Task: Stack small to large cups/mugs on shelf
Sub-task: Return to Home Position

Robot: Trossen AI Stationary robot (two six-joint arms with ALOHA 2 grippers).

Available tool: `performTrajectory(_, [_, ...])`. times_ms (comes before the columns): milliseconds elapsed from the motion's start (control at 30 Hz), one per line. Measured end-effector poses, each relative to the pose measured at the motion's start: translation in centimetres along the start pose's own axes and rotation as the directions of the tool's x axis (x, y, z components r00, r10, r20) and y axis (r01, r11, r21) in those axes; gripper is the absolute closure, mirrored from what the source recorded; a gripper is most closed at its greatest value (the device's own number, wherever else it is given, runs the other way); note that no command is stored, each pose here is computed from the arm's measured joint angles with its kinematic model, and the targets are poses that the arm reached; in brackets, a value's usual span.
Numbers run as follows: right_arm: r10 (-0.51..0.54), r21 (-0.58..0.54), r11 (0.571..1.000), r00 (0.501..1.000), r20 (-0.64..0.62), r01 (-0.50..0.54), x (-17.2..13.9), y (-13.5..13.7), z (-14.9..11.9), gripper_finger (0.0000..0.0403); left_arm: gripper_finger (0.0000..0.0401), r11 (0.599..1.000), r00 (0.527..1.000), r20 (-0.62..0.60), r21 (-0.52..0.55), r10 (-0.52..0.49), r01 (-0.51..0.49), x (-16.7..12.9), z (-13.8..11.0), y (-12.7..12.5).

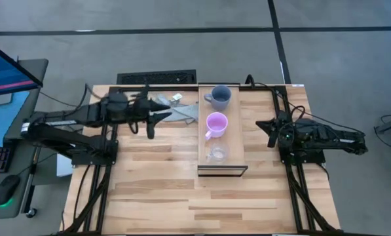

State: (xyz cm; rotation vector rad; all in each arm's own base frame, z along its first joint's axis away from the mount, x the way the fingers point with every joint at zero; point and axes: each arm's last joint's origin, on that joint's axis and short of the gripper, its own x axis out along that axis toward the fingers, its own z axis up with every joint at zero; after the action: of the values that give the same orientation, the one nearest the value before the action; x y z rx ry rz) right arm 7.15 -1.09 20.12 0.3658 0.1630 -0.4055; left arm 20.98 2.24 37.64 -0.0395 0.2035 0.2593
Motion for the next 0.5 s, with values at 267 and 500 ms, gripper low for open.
performTrajectory(267, [0.004, -0.035, 0.999, 0.999, 0.044, -0.002, 0.0, 0.1, 0.4, 0.0376, 0.0298, 0.996, 0.998, 0.056, -0.090, 0.014, -0.009, -1.2, -7.3, 1.3])
performTrajectory(500, [-0.028, -0.026, 0.999, 1.000, 0.002, 0.028, 1.1, -0.4, -1.6, 0.0377, 0.0298, 0.983, 0.992, 0.125, -0.184, 0.037, -0.013, -1.5, -12.2, 2.0])
